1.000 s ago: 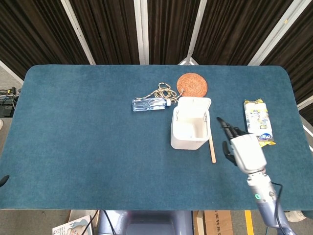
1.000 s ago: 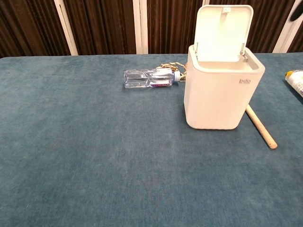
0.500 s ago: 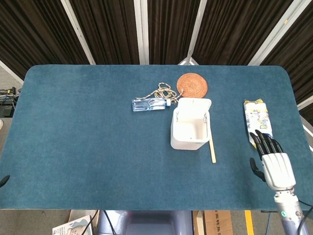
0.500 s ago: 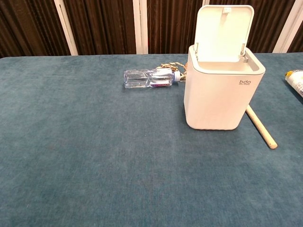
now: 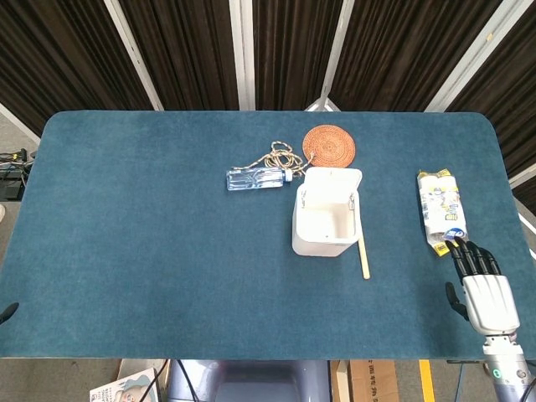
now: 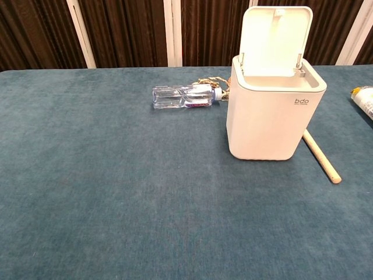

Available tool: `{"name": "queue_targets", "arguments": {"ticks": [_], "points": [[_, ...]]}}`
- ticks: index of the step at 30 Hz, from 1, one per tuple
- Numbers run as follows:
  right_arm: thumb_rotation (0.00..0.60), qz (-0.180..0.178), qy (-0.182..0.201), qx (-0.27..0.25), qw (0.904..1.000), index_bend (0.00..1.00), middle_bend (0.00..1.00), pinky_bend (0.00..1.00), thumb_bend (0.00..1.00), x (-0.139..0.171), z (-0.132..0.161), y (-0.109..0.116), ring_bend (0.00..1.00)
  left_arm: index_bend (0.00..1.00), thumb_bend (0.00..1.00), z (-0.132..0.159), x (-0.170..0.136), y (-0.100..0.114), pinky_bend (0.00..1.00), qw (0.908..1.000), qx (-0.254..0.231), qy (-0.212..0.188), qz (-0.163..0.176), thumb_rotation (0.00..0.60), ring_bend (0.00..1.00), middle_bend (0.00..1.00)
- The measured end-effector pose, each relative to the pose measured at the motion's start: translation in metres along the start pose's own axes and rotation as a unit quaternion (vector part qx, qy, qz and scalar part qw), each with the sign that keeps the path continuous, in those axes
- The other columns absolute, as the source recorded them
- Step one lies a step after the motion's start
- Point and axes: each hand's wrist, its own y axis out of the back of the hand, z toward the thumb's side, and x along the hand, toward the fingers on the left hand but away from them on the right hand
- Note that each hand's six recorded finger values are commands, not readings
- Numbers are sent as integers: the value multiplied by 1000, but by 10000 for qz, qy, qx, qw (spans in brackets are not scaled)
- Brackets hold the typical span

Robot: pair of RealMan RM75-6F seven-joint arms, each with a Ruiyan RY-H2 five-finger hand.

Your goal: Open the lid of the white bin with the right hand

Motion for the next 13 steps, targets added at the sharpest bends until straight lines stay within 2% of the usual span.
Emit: {"name": "queue_targets", "arguments": {"ticks": [13], "points": [[600, -124, -122, -40, 9998, 83, 87, 147, 468, 7, -9, 14, 98, 180, 164, 1, 0, 1, 0, 9999, -46, -124, 15, 600, 0, 47]]}}
